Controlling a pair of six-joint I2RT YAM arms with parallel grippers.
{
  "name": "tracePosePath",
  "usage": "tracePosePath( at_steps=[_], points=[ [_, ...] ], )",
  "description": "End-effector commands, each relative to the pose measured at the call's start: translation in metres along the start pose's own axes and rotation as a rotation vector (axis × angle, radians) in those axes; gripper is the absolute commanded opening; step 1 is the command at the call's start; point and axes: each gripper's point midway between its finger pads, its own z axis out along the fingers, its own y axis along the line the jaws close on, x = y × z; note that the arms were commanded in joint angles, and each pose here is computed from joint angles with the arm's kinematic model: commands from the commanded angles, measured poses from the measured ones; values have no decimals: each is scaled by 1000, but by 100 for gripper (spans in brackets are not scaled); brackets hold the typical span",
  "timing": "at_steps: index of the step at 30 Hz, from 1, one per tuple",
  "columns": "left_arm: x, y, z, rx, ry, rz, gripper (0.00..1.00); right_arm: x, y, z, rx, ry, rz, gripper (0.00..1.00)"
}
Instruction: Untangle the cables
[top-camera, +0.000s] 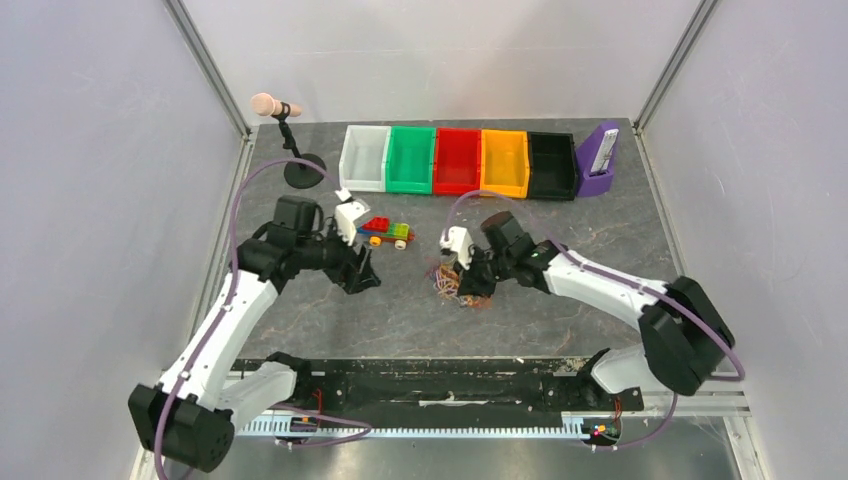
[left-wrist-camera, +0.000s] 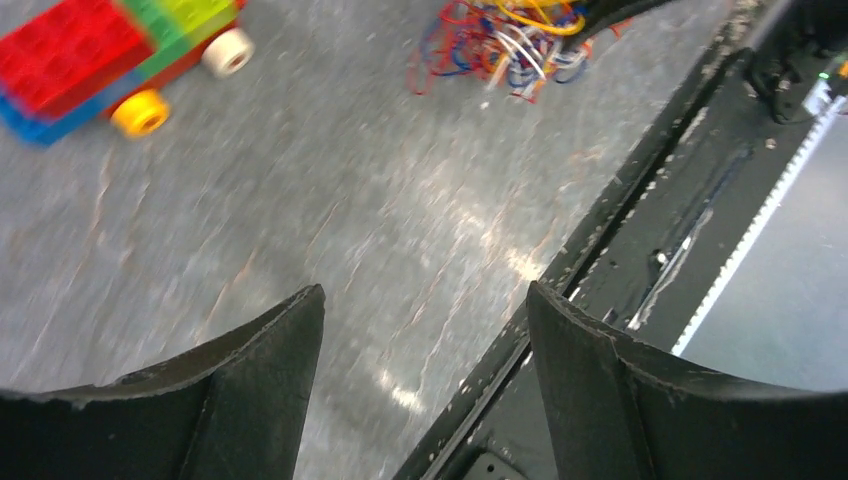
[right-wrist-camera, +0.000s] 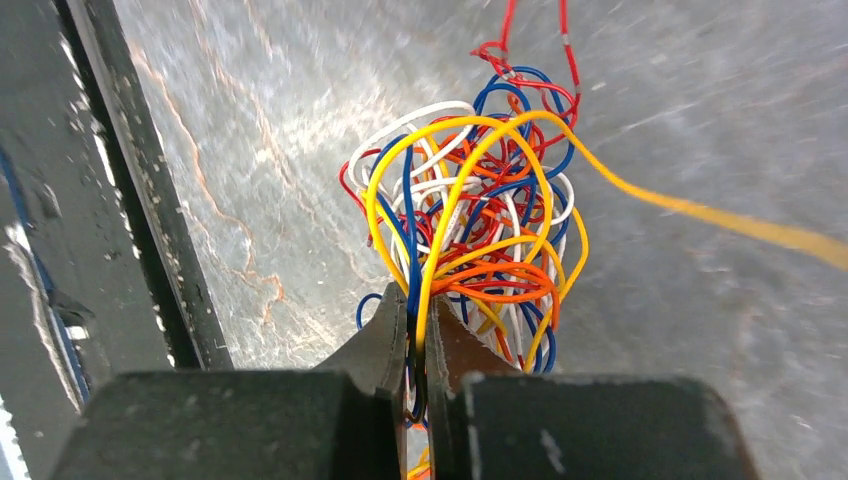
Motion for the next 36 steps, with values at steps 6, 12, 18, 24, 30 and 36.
tracePosePath(
  at_steps=[6,12,18,24,30,36],
  points=[
    [-91,-66,83,253,-201,136,87,-82,16,-67,-143,-353,-99,0],
    [-97,-103,127,355,-160,147,60,-90,27,-85,-183,-401,-104,0],
    [-75,-58,104,295,-134,39,2,-53,-18,-108,-89,-368,69,4],
    [-33,-44,73,218,-101,156,2,16,-45,-108,-21,-208,206,10],
    [-3,-27,75,142,-37,142,2,62,-83,-120,126,-90,287,0],
    [31,-8,66,103,43,207,2,111,-109,-155,217,-25,389,0]
  ],
)
